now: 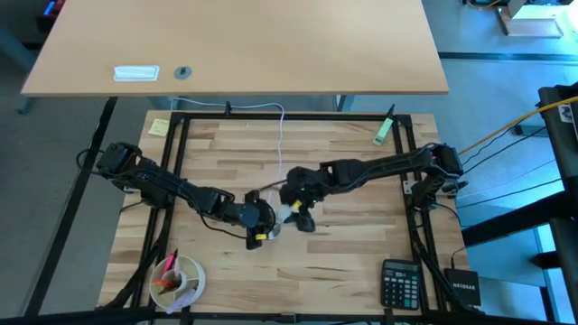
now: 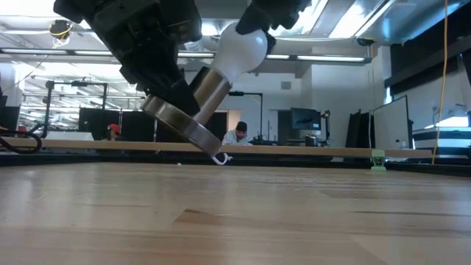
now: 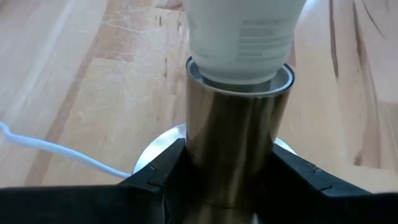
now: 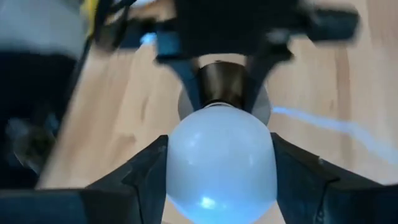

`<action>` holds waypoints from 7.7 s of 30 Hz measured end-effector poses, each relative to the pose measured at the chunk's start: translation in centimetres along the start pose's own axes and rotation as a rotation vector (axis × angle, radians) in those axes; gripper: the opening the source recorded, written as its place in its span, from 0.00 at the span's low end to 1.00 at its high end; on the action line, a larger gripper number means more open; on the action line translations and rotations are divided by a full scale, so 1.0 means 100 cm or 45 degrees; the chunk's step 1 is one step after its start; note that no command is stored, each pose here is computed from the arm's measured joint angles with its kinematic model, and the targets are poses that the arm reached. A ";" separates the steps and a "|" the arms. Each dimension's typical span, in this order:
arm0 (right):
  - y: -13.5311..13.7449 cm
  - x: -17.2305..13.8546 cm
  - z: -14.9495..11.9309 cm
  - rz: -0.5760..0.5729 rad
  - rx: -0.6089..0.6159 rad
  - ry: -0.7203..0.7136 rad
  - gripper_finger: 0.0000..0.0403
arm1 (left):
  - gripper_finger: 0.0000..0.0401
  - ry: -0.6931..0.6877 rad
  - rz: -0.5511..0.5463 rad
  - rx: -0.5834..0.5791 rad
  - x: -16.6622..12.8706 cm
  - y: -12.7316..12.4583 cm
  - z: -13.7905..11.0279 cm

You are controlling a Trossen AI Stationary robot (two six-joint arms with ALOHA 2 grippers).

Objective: Screw lightbulb
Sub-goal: Remove the lightbulb from the lamp

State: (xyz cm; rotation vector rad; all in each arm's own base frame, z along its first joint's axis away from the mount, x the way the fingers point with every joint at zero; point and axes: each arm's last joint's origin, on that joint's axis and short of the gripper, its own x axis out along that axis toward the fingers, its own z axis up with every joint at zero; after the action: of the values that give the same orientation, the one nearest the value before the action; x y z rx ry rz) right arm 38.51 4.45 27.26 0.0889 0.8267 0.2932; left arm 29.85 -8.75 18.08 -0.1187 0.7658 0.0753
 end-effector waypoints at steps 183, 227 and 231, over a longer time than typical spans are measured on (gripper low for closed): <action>0.001 -0.018 0.040 -0.157 1.131 0.149 0.89 | 0.40 -0.019 0.030 -0.103 0.000 0.002 0.002; -0.010 -0.003 0.030 0.046 -0.341 0.149 0.60 | 0.40 -0.006 0.028 -0.005 0.000 0.001 0.000; -0.010 -0.002 0.030 0.065 -0.808 0.141 0.60 | 0.40 -0.003 0.033 0.030 0.000 0.001 0.000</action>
State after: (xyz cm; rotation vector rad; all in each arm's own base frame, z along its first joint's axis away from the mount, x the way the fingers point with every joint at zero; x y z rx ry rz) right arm 40.76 3.52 29.24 -0.5040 0.8083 0.5996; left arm 29.82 -8.66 18.05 -0.0861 0.7655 0.0911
